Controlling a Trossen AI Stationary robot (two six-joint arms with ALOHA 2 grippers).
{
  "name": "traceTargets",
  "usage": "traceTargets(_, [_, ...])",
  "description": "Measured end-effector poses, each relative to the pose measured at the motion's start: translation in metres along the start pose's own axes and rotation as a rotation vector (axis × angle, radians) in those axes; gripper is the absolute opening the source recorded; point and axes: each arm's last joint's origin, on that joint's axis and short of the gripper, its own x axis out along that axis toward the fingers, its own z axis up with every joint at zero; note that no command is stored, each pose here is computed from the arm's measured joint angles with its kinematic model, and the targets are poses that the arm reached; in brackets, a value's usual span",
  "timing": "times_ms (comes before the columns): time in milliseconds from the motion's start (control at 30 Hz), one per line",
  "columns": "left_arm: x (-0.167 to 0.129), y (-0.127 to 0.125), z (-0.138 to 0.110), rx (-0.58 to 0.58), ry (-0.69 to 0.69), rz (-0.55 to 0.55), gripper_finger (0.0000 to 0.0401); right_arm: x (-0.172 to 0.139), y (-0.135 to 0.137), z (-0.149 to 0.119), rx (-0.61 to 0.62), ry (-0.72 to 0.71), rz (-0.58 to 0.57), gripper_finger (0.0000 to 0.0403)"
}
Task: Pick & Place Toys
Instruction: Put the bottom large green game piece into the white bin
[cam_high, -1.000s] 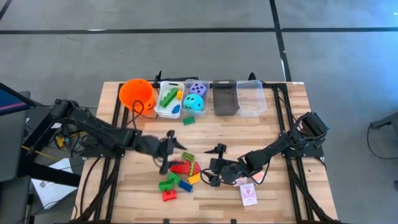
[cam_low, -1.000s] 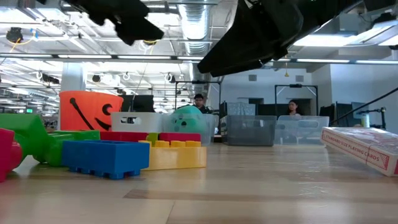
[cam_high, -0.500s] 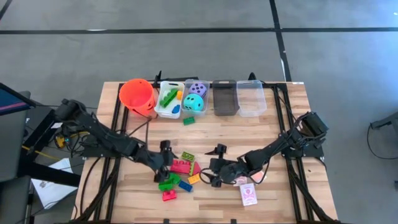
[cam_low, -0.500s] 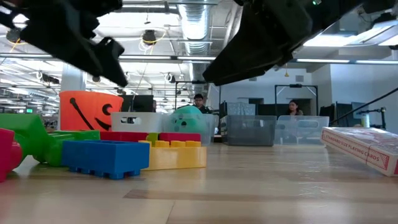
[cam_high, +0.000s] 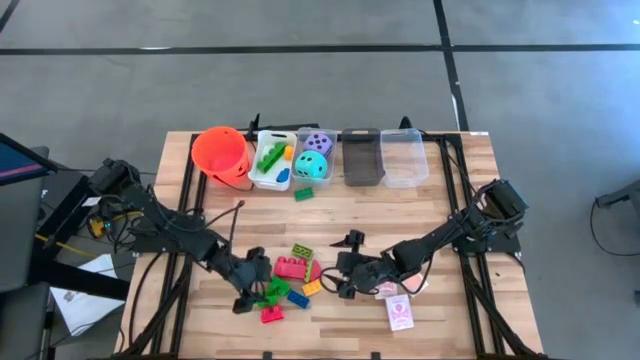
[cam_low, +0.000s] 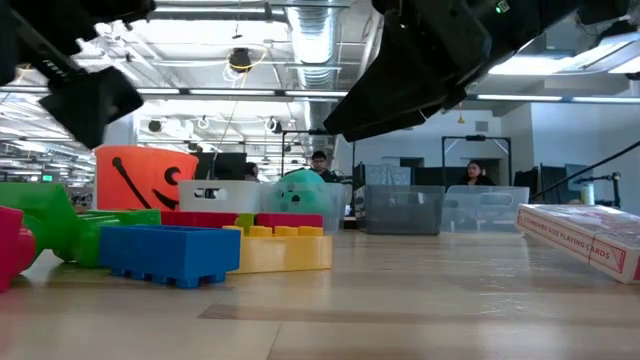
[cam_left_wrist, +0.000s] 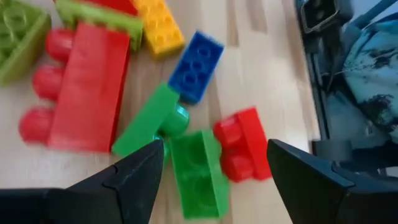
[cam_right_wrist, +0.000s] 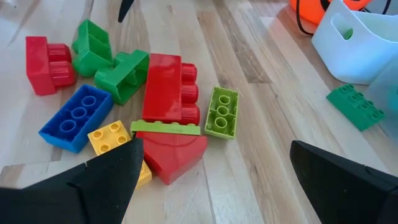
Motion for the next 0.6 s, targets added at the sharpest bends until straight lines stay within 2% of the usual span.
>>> traceTargets(167, [0.000,-0.003,-0.005,-0.055,0.031,0.007,0.0279,0.000,0.000,0.000,0.008,-0.001,0.002,0.0397])
traceTargets(400, [0.001,-0.002,-0.006,-0.065,0.037,0.011,0.0279,0.000,0.000,0.000,0.009,-0.001,0.002,0.0397])
traceTargets(600, [0.018,-0.001,-0.015,-0.126,0.154,-0.006,0.0279,0.000,0.000,0.000,0.009,0.000,0.002,0.0397])
